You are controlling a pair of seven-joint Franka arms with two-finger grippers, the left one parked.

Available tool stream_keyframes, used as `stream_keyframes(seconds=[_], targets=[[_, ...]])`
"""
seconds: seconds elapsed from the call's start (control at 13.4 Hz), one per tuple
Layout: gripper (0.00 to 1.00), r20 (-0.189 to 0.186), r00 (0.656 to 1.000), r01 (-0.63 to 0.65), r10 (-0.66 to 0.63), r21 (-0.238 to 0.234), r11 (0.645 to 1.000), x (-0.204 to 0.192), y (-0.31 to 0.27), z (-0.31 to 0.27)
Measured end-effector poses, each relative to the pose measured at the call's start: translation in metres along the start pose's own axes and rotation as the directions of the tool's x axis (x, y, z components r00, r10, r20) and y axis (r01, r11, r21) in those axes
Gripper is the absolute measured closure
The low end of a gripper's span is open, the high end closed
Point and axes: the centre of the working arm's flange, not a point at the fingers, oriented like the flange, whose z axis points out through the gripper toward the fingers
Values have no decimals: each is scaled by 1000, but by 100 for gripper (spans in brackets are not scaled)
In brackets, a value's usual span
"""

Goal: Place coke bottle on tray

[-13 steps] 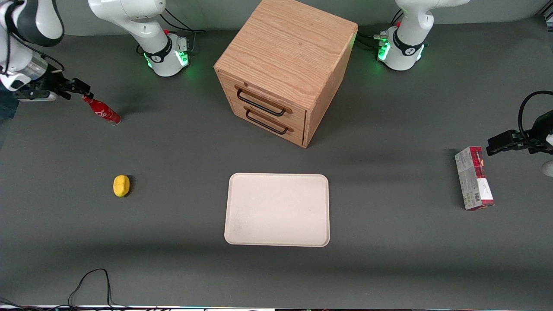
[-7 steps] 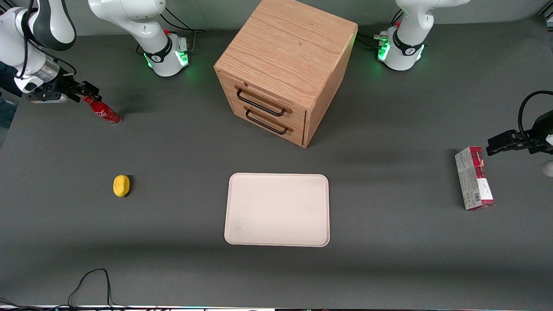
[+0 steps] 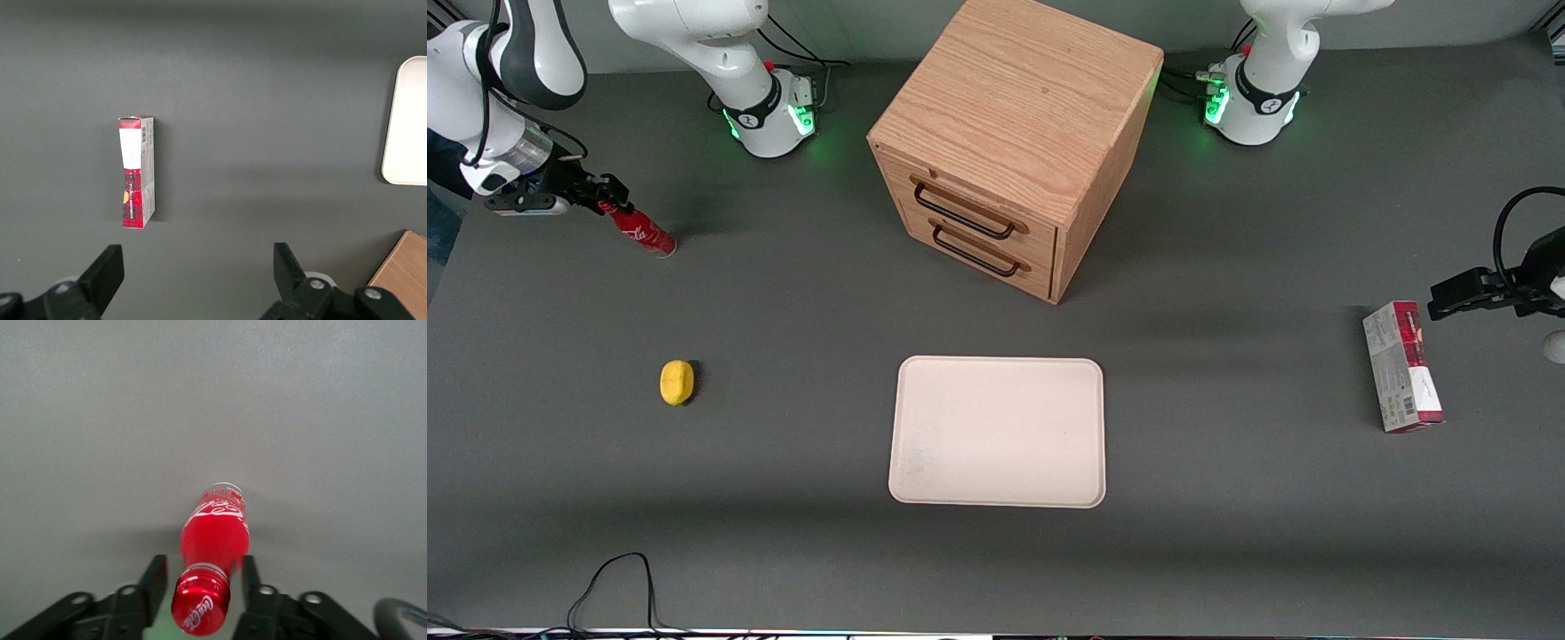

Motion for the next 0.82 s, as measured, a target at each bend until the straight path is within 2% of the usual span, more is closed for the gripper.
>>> stream_keyframes(seconds=[0.07, 0.15, 0.37, 0.52, 0.6, 0.82], targets=[[65, 0, 1000, 2, -2, -4, 1000, 0, 1, 0], [67, 0, 1000, 2, -2, -6, 1000, 1, 1, -1], [67, 5, 1000, 4, -4, -8, 1000, 1, 1, -1], [67, 32, 999, 20, -20, -19, 1000, 7, -5, -5], [67, 43, 999, 33, -32, -34, 999, 16, -16, -15], [67, 38, 997, 71, -70, -40, 997, 64, -74, -80]])
